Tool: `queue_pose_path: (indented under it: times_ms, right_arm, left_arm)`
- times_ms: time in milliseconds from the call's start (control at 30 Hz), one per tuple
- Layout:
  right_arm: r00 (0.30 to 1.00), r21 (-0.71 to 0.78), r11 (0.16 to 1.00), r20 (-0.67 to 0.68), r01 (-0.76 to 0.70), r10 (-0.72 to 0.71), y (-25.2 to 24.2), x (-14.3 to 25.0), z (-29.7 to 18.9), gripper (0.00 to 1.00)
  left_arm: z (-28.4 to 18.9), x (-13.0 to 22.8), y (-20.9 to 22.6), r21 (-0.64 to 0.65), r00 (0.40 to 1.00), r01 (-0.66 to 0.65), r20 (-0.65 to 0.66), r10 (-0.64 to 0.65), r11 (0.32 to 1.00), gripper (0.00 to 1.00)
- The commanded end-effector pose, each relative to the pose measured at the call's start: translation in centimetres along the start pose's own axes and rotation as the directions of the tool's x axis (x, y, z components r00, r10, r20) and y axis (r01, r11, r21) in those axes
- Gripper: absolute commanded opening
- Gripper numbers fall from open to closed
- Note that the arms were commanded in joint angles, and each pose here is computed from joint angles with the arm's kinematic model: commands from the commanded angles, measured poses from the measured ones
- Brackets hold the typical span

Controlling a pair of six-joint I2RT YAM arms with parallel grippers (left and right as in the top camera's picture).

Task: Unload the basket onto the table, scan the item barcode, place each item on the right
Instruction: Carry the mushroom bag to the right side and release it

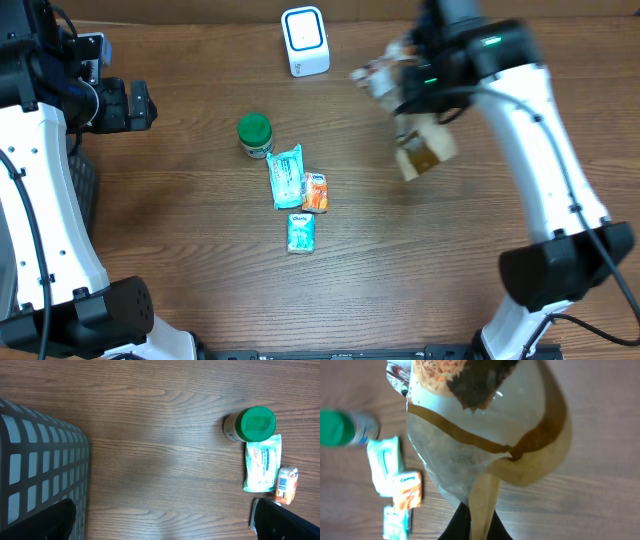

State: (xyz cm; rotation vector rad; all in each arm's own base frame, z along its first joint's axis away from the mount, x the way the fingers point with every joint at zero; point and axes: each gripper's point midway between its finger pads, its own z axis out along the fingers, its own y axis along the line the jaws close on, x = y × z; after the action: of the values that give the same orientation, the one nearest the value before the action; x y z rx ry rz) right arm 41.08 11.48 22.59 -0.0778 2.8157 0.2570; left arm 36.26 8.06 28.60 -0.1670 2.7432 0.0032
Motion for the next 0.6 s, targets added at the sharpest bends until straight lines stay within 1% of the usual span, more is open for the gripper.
queue_pose_path:
  times_ms: [0,67,133,233,367,433,500,567]
  right_arm:
    - [0.971,-0.076,0.969,-0.056,-0.234,0.230,-4.7,0.8,-0.2,0.04]
    - [0.933,-0.001,0.935,-0.069,-0.354,0.353,-8.8,1.6,0.8,0.04]
    - [0.898,0.036,0.903,-0.094,-0.429,0.430,-12.0,3.0,2.1,0.04]
    - [0.847,0.077,0.859,-0.142,-0.506,0.512,-15.3,5.6,4.2,0.04]
    - [0.787,0.115,0.807,-0.183,-0.579,0.590,-18.4,8.7,6.5,0.05]
    - [0.762,0.128,0.787,-0.196,-0.604,0.617,-19.4,9.8,6.9,0.12]
    - [0.745,0.145,0.773,-0.210,-0.617,0.634,-20.1,10.7,6.6,0.25]
    - [0.746,0.146,0.778,-0.222,-0.611,0.628,-20.3,11.0,6.0,0.37]
  left_arm:
    - [-0.1,-0.1,0.2,-0.005,1.000,-0.015,0.005,0.015,1.000,1.00]
    - [-0.1,-0.1,0.2,-0.005,1.000,-0.016,0.005,0.016,1.000,1.00]
    - [-0.1,-0.1,0.2,-0.005,1.000,-0.015,0.005,0.015,1.000,0.99]
    - [-0.1,-0.1,0.2,-0.005,1.000,-0.015,0.005,0.015,1.000,1.00]
    - [-0.1,-0.1,0.2,-0.005,1.000,-0.015,0.005,0.015,1.000,0.99]
    - [-0.1,-0.1,0.2,-0.005,1.000,-0.015,0.005,0.015,1.000,1.00]
    - [-0.1,-0.1,0.2,-0.005,1.000,-0.015,0.005,0.015,1.000,1.00]
    - [-0.1,-0.1,0.2,-0.005,1.000,-0.015,0.005,0.015,1.000,1.00]
